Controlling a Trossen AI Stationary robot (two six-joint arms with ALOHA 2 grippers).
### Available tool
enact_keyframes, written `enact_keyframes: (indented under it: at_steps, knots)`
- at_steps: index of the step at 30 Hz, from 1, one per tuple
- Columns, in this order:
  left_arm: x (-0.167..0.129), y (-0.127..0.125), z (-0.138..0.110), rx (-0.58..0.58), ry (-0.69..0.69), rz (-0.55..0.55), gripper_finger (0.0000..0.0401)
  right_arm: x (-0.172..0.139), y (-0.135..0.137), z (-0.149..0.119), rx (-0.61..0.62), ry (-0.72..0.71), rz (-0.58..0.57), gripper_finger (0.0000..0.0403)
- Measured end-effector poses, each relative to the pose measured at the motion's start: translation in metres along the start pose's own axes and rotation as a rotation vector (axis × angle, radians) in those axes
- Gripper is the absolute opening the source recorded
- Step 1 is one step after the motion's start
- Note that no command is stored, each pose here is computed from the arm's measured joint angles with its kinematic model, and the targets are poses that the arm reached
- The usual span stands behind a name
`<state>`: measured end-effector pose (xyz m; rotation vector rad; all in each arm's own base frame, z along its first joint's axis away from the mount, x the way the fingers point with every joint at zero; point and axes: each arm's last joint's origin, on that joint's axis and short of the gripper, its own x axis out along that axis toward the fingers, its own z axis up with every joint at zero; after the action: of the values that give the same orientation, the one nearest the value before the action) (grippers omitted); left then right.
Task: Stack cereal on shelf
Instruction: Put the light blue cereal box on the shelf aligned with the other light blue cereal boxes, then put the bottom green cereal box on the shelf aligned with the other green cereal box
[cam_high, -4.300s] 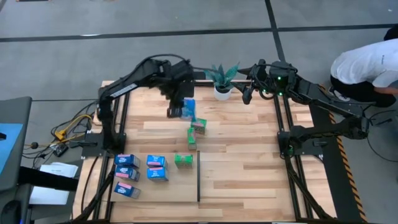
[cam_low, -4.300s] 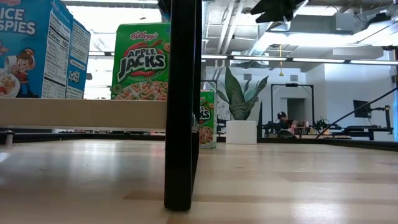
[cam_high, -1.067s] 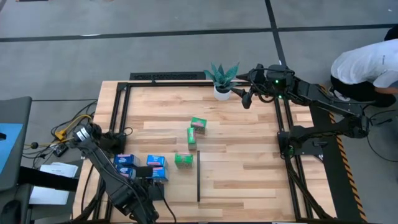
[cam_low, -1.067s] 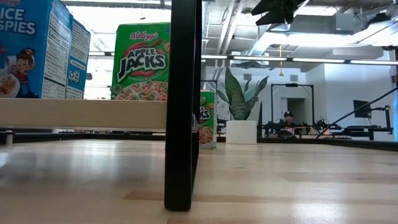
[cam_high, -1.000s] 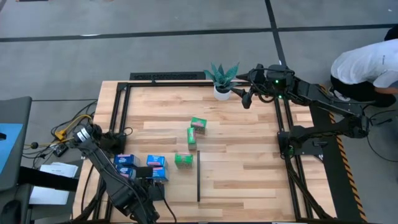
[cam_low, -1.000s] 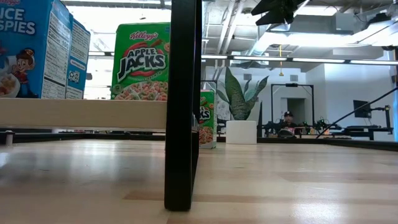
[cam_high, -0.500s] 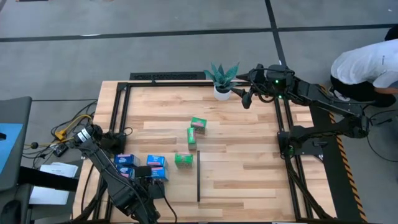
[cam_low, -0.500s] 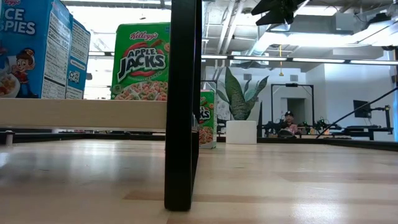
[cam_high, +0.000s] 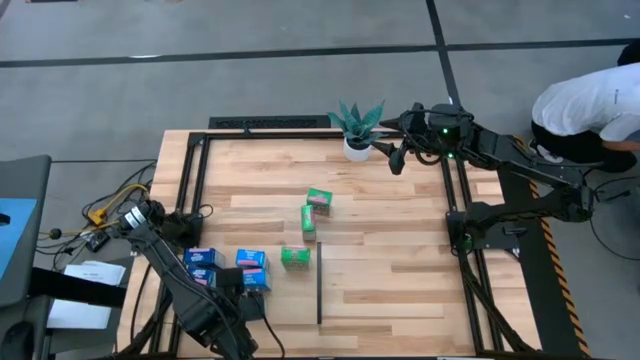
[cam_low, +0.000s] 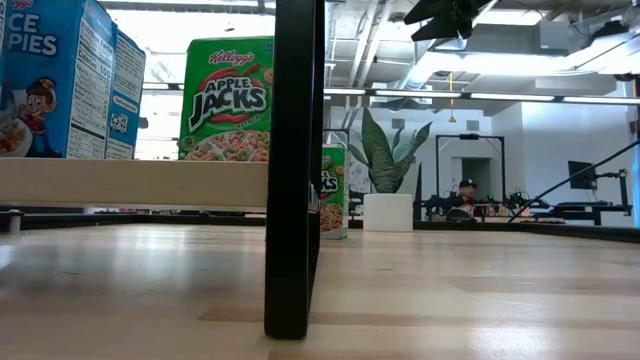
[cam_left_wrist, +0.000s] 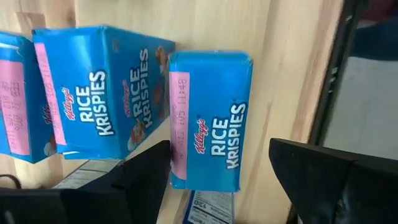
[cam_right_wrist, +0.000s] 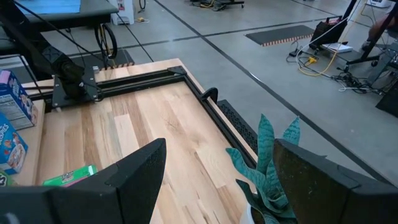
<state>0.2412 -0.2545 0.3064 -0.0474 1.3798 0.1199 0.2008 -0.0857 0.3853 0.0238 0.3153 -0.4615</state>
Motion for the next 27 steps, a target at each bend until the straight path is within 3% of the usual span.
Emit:
enact_keyframes:
  at_steps: [10,13,18,21,27]
  knots:
    - [-0.032,0.016,0.01,-0.061,-0.004,0.021,0.0263,0.0,0.0,0.0,-0.001,-0.001,0.0,0.0317]
    - [-0.043,0.018,0.015,-0.03,-0.043,-0.011,0.0263,0.0,0.0,0.0,-0.001,-0.001,0.0,0.0317]
    - [-0.052,0.034,0.034,0.016,-0.139,0.033,0.0263,0.0,0.0,0.0,-0.005,0.0,0.0,0.0317]
    - [-0.052,0.051,0.048,0.071,-0.159,0.071,0.0263,0.0,0.0,0.0,-0.007,0.0,0.0,0.0317]
    - [-0.048,0.089,0.076,0.312,-0.169,0.203,0.0263,0.0,0.0,0.0,-0.01,0.0,0.0,0.0317]
